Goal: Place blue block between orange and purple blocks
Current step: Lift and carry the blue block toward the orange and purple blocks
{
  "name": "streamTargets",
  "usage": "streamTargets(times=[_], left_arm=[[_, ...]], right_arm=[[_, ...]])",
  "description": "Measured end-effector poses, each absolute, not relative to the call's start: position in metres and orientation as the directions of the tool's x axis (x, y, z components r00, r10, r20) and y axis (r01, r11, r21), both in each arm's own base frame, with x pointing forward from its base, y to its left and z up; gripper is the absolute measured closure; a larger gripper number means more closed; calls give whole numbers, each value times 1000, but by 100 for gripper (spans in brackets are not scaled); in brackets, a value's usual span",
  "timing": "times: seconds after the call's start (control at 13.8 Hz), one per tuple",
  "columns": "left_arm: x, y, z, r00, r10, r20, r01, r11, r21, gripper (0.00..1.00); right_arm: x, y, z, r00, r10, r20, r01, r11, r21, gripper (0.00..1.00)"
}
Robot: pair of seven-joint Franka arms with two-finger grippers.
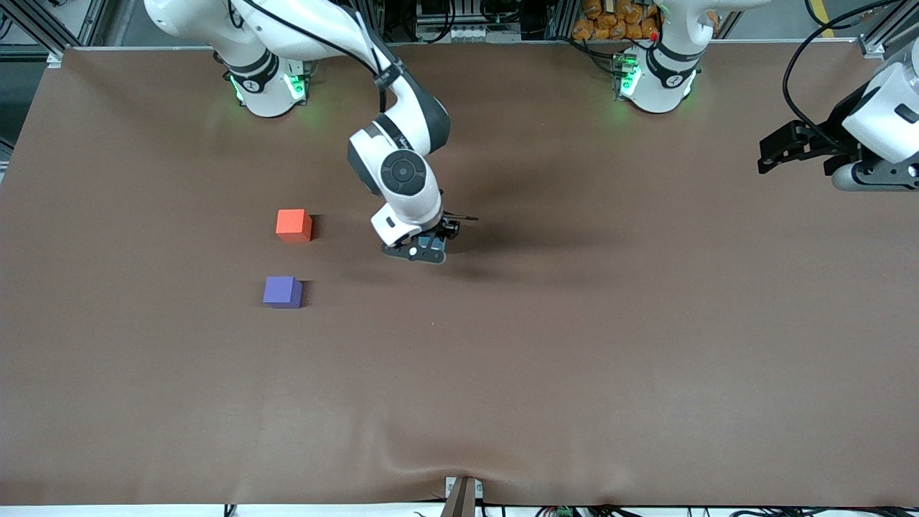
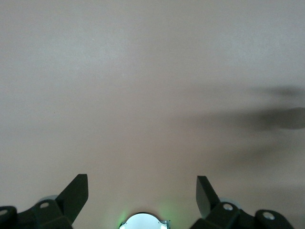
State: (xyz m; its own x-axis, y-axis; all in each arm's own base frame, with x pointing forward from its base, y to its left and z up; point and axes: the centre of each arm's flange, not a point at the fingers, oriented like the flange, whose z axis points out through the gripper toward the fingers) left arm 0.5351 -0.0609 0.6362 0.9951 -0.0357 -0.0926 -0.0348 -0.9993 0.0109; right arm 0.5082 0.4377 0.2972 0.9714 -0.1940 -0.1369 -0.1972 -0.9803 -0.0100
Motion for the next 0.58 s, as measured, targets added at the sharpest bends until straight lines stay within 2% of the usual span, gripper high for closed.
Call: streamTargets(times=[0.14, 0.29, 0.58], left_arm=[[535, -61, 636, 995, -36, -93, -35, -999, 11, 0], [535, -61, 636, 995, -36, -93, -35, -999, 13, 0], [535, -62, 636, 995, -38, -94, -36, -999, 23, 0]], right_arm=[[540, 401, 346, 972, -182, -145, -188, -982, -26, 49], [556, 361, 377, 969, -185, -164, -191, -981, -27, 49], [580, 293, 395, 975, -135, -179, -144, -989, -39, 49]])
